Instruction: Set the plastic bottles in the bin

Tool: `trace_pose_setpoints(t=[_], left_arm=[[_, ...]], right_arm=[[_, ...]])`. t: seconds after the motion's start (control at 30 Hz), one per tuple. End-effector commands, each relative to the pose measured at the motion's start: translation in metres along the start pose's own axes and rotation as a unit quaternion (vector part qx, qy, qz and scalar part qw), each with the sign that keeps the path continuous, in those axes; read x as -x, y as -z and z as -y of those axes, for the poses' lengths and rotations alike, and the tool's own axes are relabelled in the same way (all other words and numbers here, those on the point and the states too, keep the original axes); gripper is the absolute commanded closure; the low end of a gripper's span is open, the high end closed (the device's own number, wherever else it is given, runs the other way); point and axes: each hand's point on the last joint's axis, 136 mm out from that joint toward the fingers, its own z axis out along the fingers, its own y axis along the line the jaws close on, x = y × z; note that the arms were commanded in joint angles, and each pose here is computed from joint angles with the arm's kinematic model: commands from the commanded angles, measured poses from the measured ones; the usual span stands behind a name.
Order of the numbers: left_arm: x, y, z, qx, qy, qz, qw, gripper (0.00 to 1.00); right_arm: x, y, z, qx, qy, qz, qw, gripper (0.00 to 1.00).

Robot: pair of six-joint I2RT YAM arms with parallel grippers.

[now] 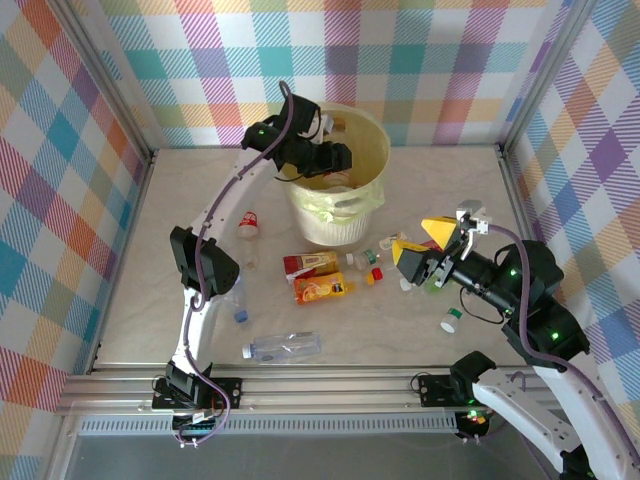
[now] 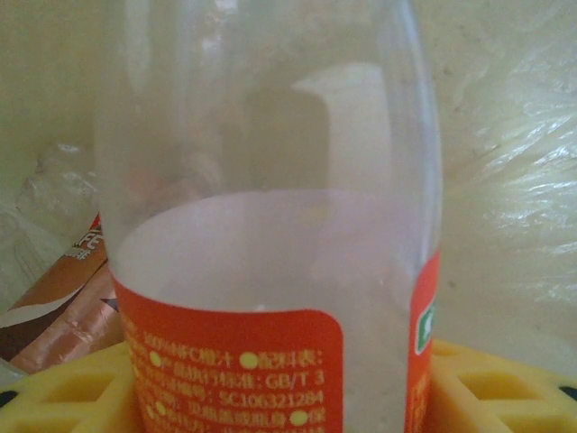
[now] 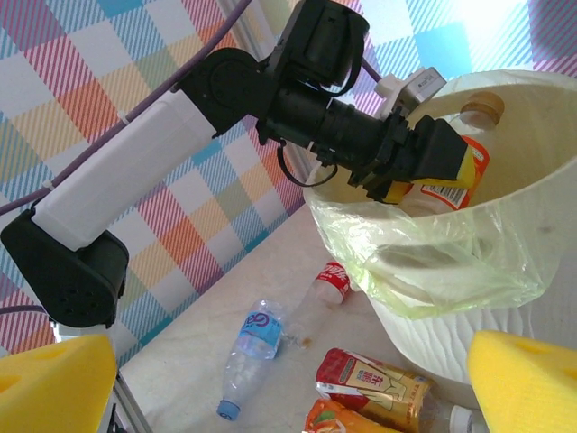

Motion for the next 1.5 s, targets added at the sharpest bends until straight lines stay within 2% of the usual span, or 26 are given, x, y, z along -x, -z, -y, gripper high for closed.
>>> trace_pose_setpoints(t=[0.0,0.13,0.43,0.63,0.73,0.83,1.03,1.17,1.47], left_arm=[[0.001,0.002,0.011,-0.014,-0.014,0.0,1.0,0.37],[0.004,0.006,0.017,-0.022,-0.017,0.007,1.0,0.29],[0.019,0.025,0.035,-0.045,-0.038,0.044,0.997,0.17],[0.036,0.054,0.065,-0.07,-0.089,0.099,0.989,0.06],[0.041,0.075,0.085,-0.089,-0.121,0.127,0.981,0.0],[0.038,0.095,0.105,-0.102,-0.164,0.145,0.97,0.0],[0.012,0.139,0.139,-0.115,-0.255,0.165,0.946,0.0],[-0.02,0.165,0.154,-0.139,-0.297,0.166,0.93,0.0],[-0.109,0.193,0.145,-0.167,-0.329,0.162,0.915,0.0]], right_arm=[[0.009,0.004,-0.003,-0.005,0.003,0.005,1.0,0.0],[0.002,0.0,0.006,-0.025,-0.003,-0.013,1.0,0.0],[-0.005,0.003,0.024,-0.076,-0.014,-0.026,0.997,0.0],[-0.016,0.004,0.032,-0.095,-0.018,-0.044,0.994,0.0],[-0.024,0.006,0.046,-0.132,-0.027,-0.055,0.989,0.0],[-0.035,0.011,0.065,-0.186,-0.046,-0.07,0.979,0.0],[-0.058,0.017,0.089,-0.249,-0.086,-0.093,0.96,0.0],[-0.075,0.027,0.112,-0.32,-0.117,-0.11,0.934,0.0],[-0.109,0.033,0.142,-0.41,-0.181,-0.145,0.882,0.09]])
